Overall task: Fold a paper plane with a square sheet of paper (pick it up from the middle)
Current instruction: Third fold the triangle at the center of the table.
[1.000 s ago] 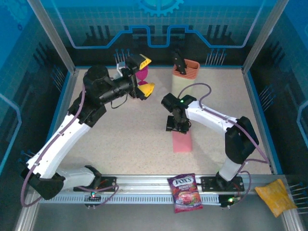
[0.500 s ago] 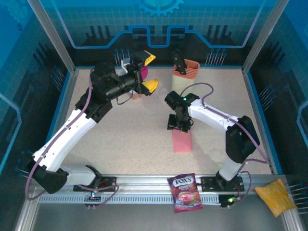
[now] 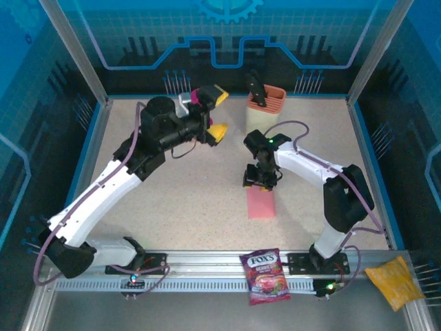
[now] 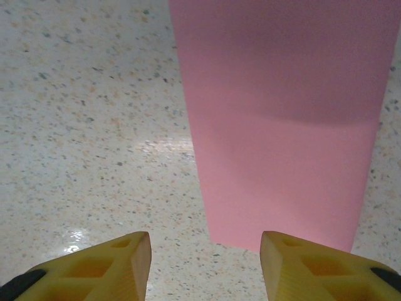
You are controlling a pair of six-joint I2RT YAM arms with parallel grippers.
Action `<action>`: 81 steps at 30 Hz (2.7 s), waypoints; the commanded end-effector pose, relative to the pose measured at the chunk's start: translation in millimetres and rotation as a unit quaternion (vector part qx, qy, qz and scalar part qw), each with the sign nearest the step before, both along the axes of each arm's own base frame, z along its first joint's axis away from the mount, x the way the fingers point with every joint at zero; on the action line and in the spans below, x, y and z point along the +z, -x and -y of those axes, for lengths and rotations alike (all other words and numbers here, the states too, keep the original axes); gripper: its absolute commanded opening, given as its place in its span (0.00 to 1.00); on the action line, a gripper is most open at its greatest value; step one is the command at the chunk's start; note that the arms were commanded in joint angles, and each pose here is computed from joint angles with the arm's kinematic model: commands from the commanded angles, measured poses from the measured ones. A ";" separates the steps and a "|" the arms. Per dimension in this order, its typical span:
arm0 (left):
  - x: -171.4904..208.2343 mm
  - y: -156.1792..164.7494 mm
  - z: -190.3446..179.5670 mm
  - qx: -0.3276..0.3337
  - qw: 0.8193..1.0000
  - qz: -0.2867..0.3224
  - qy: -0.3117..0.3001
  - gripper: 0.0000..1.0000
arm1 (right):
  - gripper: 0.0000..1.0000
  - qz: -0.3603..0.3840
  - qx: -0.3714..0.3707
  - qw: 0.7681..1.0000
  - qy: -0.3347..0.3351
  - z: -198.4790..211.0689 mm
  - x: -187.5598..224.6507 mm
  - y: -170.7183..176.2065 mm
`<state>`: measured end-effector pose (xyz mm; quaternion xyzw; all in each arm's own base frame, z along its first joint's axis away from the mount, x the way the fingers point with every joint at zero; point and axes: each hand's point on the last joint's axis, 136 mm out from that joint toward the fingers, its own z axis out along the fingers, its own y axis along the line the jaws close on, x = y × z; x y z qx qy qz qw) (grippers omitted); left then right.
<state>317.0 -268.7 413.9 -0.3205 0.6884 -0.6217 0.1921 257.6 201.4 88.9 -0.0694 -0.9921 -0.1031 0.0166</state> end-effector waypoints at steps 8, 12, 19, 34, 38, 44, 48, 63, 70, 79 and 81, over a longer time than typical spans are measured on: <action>-173.1 42.4 -53.2 -0.011 0.962 -0.085 -0.261 1.00 | 0.47 0.037 0.017 0.991 -0.128 -17.3 25.3 -9.9; -226.8 49.4 -37.7 -0.087 0.943 -0.094 -0.306 1.00 | 0.38 0.033 -0.012 0.991 -0.127 -1.1 11.4 -6.7; -266.3 46.1 -12.1 -0.190 0.906 -0.062 -0.372 1.00 | 0.16 0.052 -0.035 0.988 -0.139 24.9 -4.8 -7.8; -301.4 27.5 11.8 -0.251 0.875 -0.046 -0.411 1.00 | 0.01 0.005 -0.058 0.990 -0.132 54.2 -52.6 7.4; -305.9 22.9 18.1 -0.265 0.870 -0.041 -0.414 1.00 | 0.00 -0.018 -0.058 0.990 -0.124 55.7 -75.3 15.3; -308.1 21.3 26.2 -0.291 0.861 -0.037 -0.415 1.00 | 0.00 -0.037 -0.053 0.989 -0.131 48.5 -96.2 26.7; -313.2 26.6 30.8 -0.310 0.860 -0.041 -0.403 1.00 | 0.00 -0.036 -0.036 0.990 -0.135 34.2 -99.4 23.7; -345.5 60.8 37.1 -0.368 0.853 -0.089 -0.359 1.00 | 0.00 -0.054 -0.025 0.990 -0.125 22.5 -111.8 21.8; -361.0 68.6 52.6 -0.382 0.854 -0.097 -0.339 0.99 | 0.00 -0.067 -0.022 0.990 -0.120 23.7 -119.6 25.5; -376.0 68.2 61.9 -0.383 0.857 -0.103 -0.329 0.84 | 0.00 -0.082 -0.017 0.990 -0.115 24.0 -124.1 27.9; -378.9 68.1 61.0 -0.381 0.857 -0.107 -0.330 0.83 | 0.00 -0.081 -0.015 0.990 -0.115 23.7 -123.0 26.9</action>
